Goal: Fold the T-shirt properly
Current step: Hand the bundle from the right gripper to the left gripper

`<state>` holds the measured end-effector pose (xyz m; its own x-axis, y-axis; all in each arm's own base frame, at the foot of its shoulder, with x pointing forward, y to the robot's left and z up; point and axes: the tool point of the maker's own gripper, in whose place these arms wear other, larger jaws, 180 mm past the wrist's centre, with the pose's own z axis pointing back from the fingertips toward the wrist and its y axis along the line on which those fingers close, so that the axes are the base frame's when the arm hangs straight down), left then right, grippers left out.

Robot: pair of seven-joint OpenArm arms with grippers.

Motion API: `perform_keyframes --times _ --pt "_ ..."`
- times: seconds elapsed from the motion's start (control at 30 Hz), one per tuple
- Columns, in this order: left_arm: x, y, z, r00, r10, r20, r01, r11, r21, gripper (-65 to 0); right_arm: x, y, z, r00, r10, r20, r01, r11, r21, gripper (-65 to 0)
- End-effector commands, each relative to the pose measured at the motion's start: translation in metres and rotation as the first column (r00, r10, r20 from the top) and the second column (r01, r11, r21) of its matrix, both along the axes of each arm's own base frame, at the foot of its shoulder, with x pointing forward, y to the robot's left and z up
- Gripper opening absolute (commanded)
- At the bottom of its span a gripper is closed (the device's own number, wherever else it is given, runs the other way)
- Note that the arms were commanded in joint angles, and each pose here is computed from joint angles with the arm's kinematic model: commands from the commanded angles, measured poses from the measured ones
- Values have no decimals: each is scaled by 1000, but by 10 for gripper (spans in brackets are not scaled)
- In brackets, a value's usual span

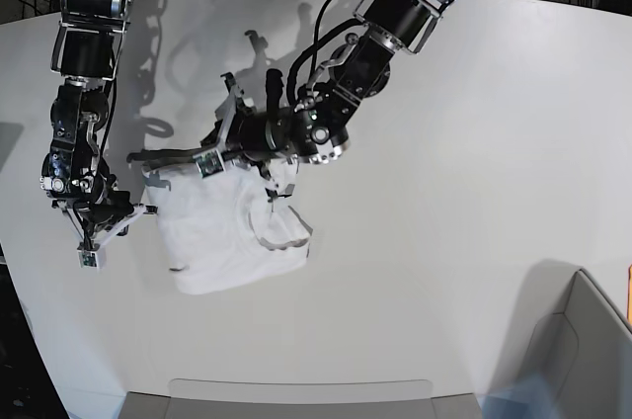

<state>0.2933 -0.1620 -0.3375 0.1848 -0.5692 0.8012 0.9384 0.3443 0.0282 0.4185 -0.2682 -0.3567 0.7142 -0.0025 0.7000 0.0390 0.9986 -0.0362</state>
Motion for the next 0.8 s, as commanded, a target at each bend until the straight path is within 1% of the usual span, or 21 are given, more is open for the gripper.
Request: perform_keyframes --times 0.0,0.07,0.13,0.2,0.27,0.33,0.37,0.4,0.43,0.47,0.5,0.53,0.57,0.6,0.67,0.7,0.77 --pt "-1 -15 15 999 -30 30 32 998 -45 -650 12 -11 14 999 -17 40 18 1000 -12 -650" --pt "-11 -19 -8 998 -61 -20 61 998 -2 -650 15 4 1 1000 12 2 -12 1000 -2 -650" --pt "-15 -12 -43 992 -44 -115 50 997 53 -650 14 26 -8 996 80 -28 -80 997 -18 -650" --pt "-3 -11 -50 988 -4 -153 10 999 37 -650 2 46 -24 986 148 -80 -152 988 -41 -650" --pt "22 0 -47 982 75 -172 -77 997 -8 -650 -13 71 -30 966 229 -123 -238 969 -64 -650" --pt "48 17 -41 970 160 -185 -171 984 -47 -650 -32 97 -31 940 310 -140 -323 943 -80 -650" --pt "66 28 -35 958 220 -184 -236 969 -70 -650 -41 109 -28 928 346 -138 -359 930 -85 -650" --pt "90 44 -27 931 316 -181 -337 937 -97 -650 -50 123 -20 914 386 -124 -398 913 -93 -650" --pt "114 63 -18 894 409 -185 -435 890 -137 -650 -61 134 -15 900 419 -119 -431 897 -99 -650" --pt "130 78 -10 861 471 -192 -503 847 -173 -650 -70 142 -9 889 445 -114 -456 884 -104 -650" --pt "144 94 -2 826 528 -198 -562 800 -211 -650 -78 150 -2 879 465 -105 -475 874 -108 -650" --pt "154 105 7 806 557 -199 -591 769 -242 -650 -83 154 6 875 476 -90 -484 868 -112 -650" --pt "161 112 13 793 575 -199 -609 748 -265 -650 -89 158 12 871 485 -78 -491 864 -113 -650" --pt "166 116 18 786 587 -195 -618 735 -279 -650 -94 160 15 867 494 -71 -499 859 -115 -650" --pt "171 127 29 771 609 -184 -634 710 -307 -650 -98 151 24 867 495 -60 -498 854 -150 -650" --pt "173 130 36 768 617 -172 -635 701 -323 -650 -97 143 28 875 482 -52 -484 860 -162 -650" --pt "175 139 50 758 635 -148 -640 682 -354 -650 -87 125 40 898 441 -9 -435 882 -181 -650"
